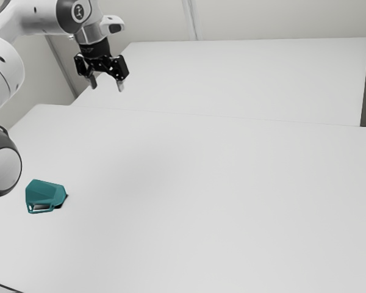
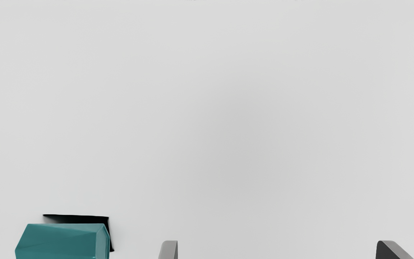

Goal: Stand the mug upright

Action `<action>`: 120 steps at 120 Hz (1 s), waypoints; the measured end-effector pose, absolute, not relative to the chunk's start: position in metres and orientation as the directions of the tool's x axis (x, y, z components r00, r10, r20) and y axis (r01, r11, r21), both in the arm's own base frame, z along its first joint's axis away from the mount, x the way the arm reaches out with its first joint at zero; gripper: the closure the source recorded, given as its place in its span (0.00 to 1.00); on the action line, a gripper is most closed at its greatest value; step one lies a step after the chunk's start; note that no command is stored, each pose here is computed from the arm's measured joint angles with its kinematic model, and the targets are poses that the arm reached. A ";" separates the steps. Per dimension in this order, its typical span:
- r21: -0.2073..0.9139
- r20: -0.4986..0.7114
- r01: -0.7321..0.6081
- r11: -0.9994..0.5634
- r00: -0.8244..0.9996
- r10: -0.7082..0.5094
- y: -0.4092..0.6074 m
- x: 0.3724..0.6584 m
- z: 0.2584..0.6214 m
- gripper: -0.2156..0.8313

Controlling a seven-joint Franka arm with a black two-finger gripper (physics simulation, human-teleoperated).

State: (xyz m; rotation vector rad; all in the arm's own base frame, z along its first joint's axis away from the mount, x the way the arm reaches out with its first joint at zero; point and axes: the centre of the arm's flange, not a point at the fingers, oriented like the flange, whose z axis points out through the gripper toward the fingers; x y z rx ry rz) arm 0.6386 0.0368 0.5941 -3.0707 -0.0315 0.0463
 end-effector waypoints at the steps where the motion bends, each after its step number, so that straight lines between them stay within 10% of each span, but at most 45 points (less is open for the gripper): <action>1: -0.071 -0.029 0.019 -0.997 0.999 0.021 0.036 0.639 0.594 0.21; 32: -0.058 -0.078 0.029 -0.998 0.996 0.033 0.045 0.626 0.586 0.21; 120: 0.179 -0.141 0.218 -0.959 0.971 0.194 0.300 0.463 0.483 0.21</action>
